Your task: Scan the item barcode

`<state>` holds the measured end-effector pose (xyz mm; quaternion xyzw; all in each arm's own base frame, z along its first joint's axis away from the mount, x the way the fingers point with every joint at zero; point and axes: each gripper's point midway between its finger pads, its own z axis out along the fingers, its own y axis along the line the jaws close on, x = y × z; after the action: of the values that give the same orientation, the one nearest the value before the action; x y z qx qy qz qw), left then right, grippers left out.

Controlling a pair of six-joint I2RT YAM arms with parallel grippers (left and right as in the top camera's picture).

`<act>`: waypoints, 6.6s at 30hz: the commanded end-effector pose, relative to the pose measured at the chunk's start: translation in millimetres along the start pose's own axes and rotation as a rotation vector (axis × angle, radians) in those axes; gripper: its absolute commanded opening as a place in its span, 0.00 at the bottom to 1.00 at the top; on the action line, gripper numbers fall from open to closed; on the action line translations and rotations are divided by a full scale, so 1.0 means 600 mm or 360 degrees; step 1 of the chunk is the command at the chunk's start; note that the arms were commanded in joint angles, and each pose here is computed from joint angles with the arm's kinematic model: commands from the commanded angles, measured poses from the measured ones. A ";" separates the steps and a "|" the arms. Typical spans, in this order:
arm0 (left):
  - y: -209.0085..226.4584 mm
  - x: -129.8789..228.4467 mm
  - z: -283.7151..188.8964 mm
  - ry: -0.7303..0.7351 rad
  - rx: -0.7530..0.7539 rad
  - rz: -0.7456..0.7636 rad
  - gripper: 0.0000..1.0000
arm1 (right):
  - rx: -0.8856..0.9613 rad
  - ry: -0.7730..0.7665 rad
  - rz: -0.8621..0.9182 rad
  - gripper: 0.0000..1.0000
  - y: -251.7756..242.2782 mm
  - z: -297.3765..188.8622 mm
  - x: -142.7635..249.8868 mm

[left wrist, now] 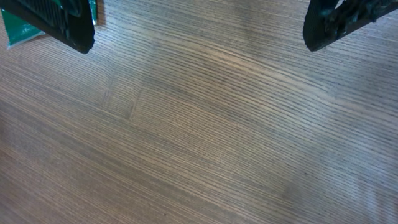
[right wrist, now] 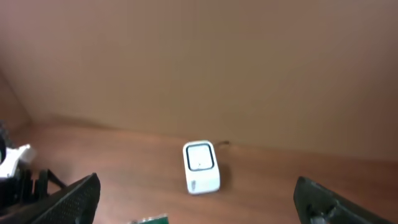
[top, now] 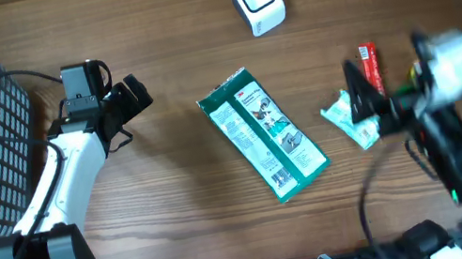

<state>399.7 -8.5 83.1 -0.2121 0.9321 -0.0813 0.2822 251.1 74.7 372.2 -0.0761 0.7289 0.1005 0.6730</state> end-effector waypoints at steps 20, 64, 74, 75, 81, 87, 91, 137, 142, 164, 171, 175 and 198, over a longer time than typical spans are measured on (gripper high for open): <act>0.004 -0.003 -0.004 -0.0013 -0.0009 0.0006 1.00 | -0.0011 -0.0713 -0.0075 1.00 -0.042 -0.041 0.181; -0.001 -0.013 -0.020 -0.0055 0.0011 0.0007 1.00 | 0.0150 -0.0140 0.0231 1.00 -0.079 -0.004 0.326; -0.060 -0.112 -0.324 -0.0784 0.0372 0.0028 1.00 | 0.0150 -0.0140 0.0231 1.00 -0.079 -0.004 0.326; -0.064 -0.115 -0.392 -0.0939 0.0449 0.0032 1.00 | 0.0150 -0.0140 0.0232 1.00 -0.079 -0.004 0.326; -0.036 -0.049 -0.647 -0.1515 0.0717 0.0038 1.00 | 0.0151 -0.0140 0.0232 1.00 -0.079 -0.004 0.326; 0.020 0.064 -0.686 -0.1528 0.0717 0.0036 1.00 | 0.0151 -0.0140 0.0231 1.00 -0.079 -0.004 0.326; 0.046 0.109 -0.687 -0.1529 0.0701 0.0027 1.00 | 0.0150 -0.0140 0.0231 1.00 -0.079 -0.004 0.326; 0.063 0.111 -0.266 -0.1456 0.0499 0.0288 1.00 | 0.0150 -0.0140 0.0231 1.00 -0.079 -0.004 0.326; 0.052 0.135 -0.245 -0.1360 0.0475 0.0536 1.00 | 0.0150 -0.0140 0.0232 1.00 -0.079 -0.004 0.326; 0.051 0.135 -0.246 -0.1367 0.0467 0.0567 1.00 | 0.0150 -0.0140 0.0231 1.00 -0.079 -0.004 0.326; 0.051 0.135 -0.246 -0.1367 0.0467 0.0567 1.00 | 0.0150 -0.0140 0.0231 1.00 -0.079 -0.004 0.326; 0.051 0.135 -0.246 -0.1366 0.0467 0.0567 1.00 | 0.0151 -0.0140 0.0231 1.00 -0.079 -0.004 0.326; 0.051 0.135 -0.246 -0.1366 0.0467 0.0567 1.00 | 0.0150 -0.0140 0.0231 1.00 -0.079 -0.004 0.326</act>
<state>246.4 -8.7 158.1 -0.0377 0.7308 -0.0666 0.6783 244.6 36.6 173.1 0.0023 0.7103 0.1188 0.6938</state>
